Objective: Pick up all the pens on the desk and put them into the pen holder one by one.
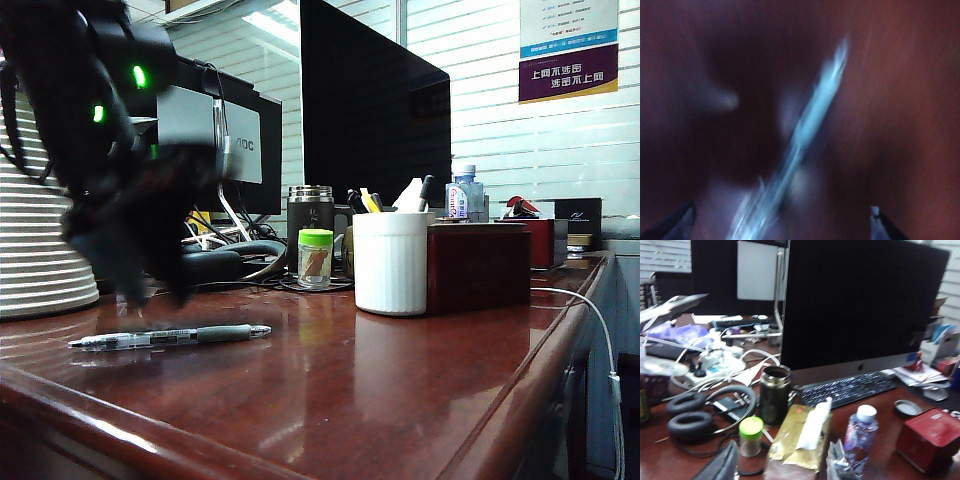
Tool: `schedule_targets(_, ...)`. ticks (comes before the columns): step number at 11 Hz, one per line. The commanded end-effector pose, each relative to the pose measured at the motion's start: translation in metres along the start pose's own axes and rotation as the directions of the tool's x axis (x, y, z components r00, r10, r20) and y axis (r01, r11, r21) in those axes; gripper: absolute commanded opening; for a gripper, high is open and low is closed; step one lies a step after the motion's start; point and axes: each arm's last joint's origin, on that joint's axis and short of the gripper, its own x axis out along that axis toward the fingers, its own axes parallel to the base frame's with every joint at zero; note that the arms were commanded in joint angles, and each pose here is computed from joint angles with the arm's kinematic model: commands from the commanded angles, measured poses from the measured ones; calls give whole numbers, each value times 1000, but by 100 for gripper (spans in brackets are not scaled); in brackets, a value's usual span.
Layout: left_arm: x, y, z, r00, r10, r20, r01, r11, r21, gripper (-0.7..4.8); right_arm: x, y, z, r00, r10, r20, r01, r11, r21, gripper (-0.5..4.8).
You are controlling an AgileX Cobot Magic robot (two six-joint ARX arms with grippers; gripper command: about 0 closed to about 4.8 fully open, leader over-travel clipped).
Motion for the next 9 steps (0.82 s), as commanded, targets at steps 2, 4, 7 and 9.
schedule_targets(2, 3, -1, -1, 1000, -8, -28, 10, 997, 75, 479, -2, 0, 1, 1000, -3, -5, 3, 1000, -4, 235)
schedule_targets(4, 3, 1, 2, 1000, 0, 6, 0, 997, 82, 479, -2, 0, -2, 1000, -1, -21, 1, 1000, -4, 235)
schedule_targets(7, 9, -6, 9, 999, -16, 40, 11, 993, 118, 479, -2, 0, -5, 999, 0, -35, 0, 1000, -4, 235)
schedule_targets(9, 19, -13, 13, 999, -34, 16, 32, 989, 143, 479, -2, 0, -6, 999, -1, -35, 1, 1000, -4, 235)
